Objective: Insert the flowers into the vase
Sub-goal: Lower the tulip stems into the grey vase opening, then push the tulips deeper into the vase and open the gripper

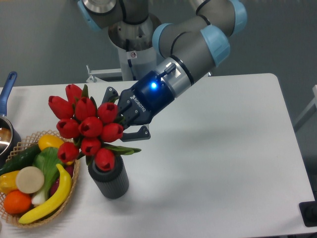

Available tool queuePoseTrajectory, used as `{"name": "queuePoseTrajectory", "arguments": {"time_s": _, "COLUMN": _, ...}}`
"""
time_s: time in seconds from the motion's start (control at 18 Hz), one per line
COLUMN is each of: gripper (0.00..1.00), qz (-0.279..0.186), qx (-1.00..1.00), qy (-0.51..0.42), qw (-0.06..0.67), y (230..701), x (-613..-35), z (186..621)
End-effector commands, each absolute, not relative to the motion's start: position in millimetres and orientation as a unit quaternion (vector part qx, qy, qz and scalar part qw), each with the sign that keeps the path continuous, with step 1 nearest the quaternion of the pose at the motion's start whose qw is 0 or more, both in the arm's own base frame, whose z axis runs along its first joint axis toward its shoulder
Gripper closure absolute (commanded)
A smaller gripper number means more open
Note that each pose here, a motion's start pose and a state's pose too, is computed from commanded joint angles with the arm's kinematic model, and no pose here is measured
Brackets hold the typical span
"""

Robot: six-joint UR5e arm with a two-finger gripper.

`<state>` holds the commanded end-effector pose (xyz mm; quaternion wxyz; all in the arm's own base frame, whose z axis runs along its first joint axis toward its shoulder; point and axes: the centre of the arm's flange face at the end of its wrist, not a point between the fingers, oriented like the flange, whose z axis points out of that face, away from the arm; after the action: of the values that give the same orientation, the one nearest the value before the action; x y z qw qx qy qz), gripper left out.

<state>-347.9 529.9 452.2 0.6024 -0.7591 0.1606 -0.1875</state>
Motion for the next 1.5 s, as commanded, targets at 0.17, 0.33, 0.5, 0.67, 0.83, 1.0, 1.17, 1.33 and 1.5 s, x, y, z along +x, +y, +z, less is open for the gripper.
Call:
{"name": "queuePoseTrajectory", "arguments": {"time_s": 0.17, "gripper": 1.00, "qz": -0.188, "qx": -0.758, "qy": 0.168, "qw": 0.602, "y": 535, "x": -346, "z": 446}}
{"name": "queuePoseTrajectory", "arguments": {"time_s": 0.33, "gripper": 1.00, "qz": -0.188, "qx": -0.757, "qy": 0.170, "qw": 0.602, "y": 537, "x": -346, "z": 446}}
{"name": "queuePoseTrajectory", "arguments": {"time_s": 0.5, "gripper": 0.98, "qz": -0.188, "qx": -0.757, "qy": 0.173, "qw": 0.602, "y": 539, "x": -348, "z": 438}}
{"name": "queuePoseTrajectory", "arguments": {"time_s": 0.67, "gripper": 0.97, "qz": -0.194, "qx": -0.757, "qy": 0.177, "qw": 0.599, "y": 546, "x": -345, "z": 428}}
{"name": "queuePoseTrajectory", "arguments": {"time_s": 0.83, "gripper": 0.97, "qz": -0.202, "qx": -0.757, "qy": 0.178, "qw": 0.596, "y": 552, "x": -342, "z": 418}}
{"name": "queuePoseTrajectory", "arguments": {"time_s": 1.0, "gripper": 0.97, "qz": -0.210, "qx": -0.757, "qy": 0.178, "qw": 0.592, "y": 557, "x": -338, "z": 409}}
{"name": "queuePoseTrajectory", "arguments": {"time_s": 1.17, "gripper": 0.96, "qz": -0.217, "qx": -0.761, "qy": 0.171, "qw": 0.588, "y": 553, "x": -336, "z": 395}}
{"name": "queuePoseTrajectory", "arguments": {"time_s": 1.33, "gripper": 0.94, "qz": -0.224, "qx": -0.765, "qy": 0.157, "qw": 0.583, "y": 544, "x": -337, "z": 378}}
{"name": "queuePoseTrajectory", "arguments": {"time_s": 1.5, "gripper": 0.93, "qz": -0.222, "qx": -0.768, "qy": 0.153, "qw": 0.582, "y": 533, "x": -339, "z": 362}}
